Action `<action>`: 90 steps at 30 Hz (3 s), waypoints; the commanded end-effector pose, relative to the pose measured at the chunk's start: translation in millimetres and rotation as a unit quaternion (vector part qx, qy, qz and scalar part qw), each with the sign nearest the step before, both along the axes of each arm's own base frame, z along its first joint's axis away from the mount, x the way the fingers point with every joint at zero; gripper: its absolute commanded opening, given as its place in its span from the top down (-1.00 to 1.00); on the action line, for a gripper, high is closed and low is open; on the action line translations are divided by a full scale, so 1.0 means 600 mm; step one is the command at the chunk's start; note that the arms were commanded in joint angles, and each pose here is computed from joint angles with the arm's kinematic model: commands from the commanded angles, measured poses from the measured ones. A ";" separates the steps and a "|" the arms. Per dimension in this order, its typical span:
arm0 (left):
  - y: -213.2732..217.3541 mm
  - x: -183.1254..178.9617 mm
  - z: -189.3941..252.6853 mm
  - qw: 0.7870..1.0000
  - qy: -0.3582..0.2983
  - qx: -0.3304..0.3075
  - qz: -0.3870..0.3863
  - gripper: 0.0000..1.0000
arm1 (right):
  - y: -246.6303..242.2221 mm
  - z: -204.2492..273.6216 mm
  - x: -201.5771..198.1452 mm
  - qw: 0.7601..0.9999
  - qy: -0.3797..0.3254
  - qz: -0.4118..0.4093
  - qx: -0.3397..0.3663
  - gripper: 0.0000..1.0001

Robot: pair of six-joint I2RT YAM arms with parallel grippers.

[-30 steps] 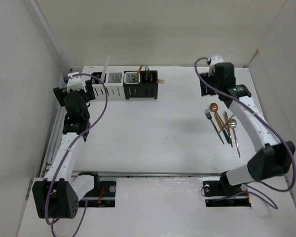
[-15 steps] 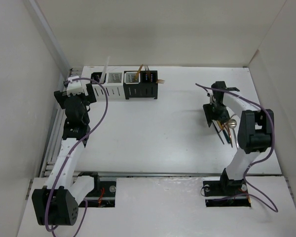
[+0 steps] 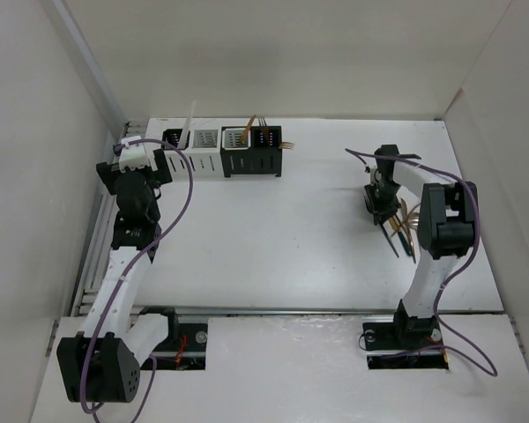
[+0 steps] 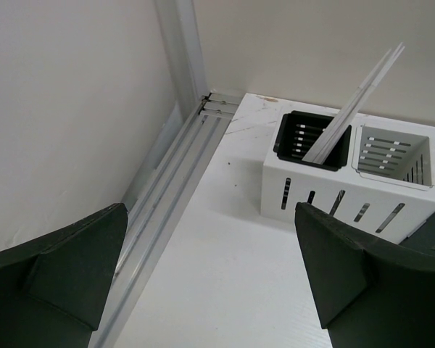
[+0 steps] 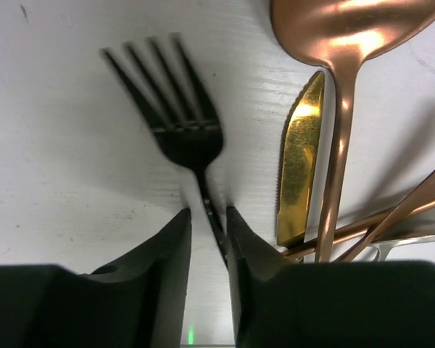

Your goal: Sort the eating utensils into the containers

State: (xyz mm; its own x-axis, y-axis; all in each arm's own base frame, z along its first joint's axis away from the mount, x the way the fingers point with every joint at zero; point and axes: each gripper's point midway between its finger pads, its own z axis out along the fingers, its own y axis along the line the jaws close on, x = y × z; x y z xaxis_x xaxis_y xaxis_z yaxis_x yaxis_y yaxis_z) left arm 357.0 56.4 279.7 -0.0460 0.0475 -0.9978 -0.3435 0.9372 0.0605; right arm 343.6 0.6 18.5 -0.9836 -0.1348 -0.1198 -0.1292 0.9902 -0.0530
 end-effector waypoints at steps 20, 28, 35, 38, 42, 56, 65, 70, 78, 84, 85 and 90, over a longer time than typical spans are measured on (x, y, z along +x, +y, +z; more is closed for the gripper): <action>0.013 0.001 0.029 1.000 -0.019 0.014 0.018 -1.00 | 0.300 0.550 0.227 0.753 -0.582 0.055 0.303 1.00; 0.027 0.007 0.029 0.999 -0.007 0.019 0.032 -1.00 | 0.467 0.671 0.332 0.613 -0.692 0.086 0.372 1.00; 0.038 0.016 0.013 0.999 0.008 0.020 0.046 -1.00 | 0.544 0.605 0.395 0.574 -0.727 0.039 0.376 1.00; 0.041 0.021 0.009 0.998 0.016 0.025 0.051 -1.00 | 0.553 0.567 0.395 0.576 -0.725 0.037 0.376 1.00; 0.046 0.022 0.006 0.998 0.014 0.029 0.060 -1.00 | 0.545 0.524 0.395 0.603 -0.715 0.019 0.354 1.00; 0.037 0.026 0.006 0.999 0.009 0.019 0.044 -1.00 | 0.578 0.466 0.347 0.690 -0.650 0.107 0.299 -0.38; 0.017 0.016 0.027 1.000 -0.001 0.001 0.012 -1.00 | 0.437 0.585 0.255 0.743 -0.625 0.071 0.229 -0.89; 0.011 0.008 0.003 1.000 0.009 -0.004 0.002 -1.00 | 0.230 0.421 0.205 0.888 -0.438 0.049 0.131 -0.80; 0.001 -0.001 -0.005 1.000 0.007 -0.017 -0.012 -1.00 | -0.026 0.186 0.075 0.983 -0.170 -0.058 -0.042 0.04; 0.000 -0.011 -0.004 1.000 -0.001 -0.022 -0.012 -1.00 | -0.063 0.103 0.036 0.992 -0.073 -0.046 -0.089 0.23; 0.004 -0.013 -0.011 1.000 0.003 -0.022 -0.006 -1.00 | -0.063 0.088 0.028 0.993 -0.058 -0.045 -0.090 0.23; 0.011 -0.018 -0.010 1.000 0.000 -0.017 0.006 -1.00 | -0.073 0.050 0.026 0.993 -0.038 -0.049 -0.098 0.28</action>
